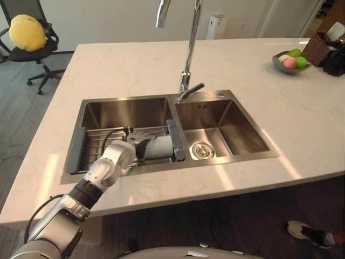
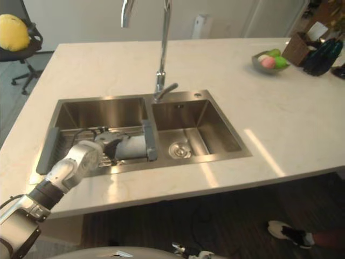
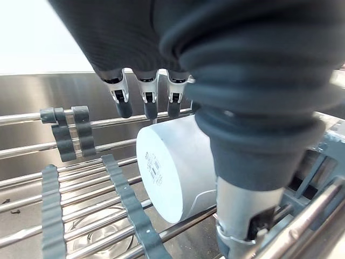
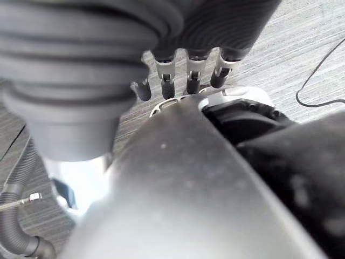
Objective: Walk over to the sink, pick up the cup, carry it to the dishwasher, place the cup inside the dishwasher, then close the dishwasher door
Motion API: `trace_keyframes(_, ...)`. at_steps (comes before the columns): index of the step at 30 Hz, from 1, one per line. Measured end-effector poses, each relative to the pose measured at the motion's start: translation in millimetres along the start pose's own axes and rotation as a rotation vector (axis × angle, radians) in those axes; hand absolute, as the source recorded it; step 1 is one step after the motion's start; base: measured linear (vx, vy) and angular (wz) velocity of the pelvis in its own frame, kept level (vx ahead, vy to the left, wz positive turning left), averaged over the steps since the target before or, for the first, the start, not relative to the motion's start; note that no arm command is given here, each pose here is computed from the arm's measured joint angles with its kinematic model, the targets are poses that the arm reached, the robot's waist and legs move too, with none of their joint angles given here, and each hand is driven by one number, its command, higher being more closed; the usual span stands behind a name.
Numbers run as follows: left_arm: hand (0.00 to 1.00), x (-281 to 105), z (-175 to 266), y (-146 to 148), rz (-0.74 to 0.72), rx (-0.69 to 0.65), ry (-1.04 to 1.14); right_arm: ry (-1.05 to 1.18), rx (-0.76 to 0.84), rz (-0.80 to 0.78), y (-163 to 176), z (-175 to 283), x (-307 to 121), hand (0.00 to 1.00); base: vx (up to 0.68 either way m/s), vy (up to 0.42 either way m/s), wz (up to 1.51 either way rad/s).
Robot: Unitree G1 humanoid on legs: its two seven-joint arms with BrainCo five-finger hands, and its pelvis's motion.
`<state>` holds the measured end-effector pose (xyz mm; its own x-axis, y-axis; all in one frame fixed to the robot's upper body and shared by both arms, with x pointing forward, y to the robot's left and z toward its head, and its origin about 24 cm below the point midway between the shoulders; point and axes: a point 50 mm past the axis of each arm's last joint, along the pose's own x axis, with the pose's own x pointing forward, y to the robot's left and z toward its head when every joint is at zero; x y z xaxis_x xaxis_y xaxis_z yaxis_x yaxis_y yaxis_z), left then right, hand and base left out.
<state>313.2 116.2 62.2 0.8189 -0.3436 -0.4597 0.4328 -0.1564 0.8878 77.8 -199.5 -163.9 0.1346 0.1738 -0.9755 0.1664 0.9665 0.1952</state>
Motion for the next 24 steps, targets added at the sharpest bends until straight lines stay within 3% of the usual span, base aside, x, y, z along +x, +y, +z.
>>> trace_keyframes(10, 0.0, 9.4, -12.9, -10.0, -0.029, -0.074, 0.109, -0.001, -0.005, 0.008, -1.2, 0.2, -0.8, 0.0, -0.04, -0.017, -0.09)
trace_keyframes(24, 0.0, 15.5, -18.5, 1.4, -0.061, -0.124, 0.151, -0.048, 0.017, -0.009, -18.0, 9.1, -9.2, 0.0, -0.02, 0.014, -0.03)
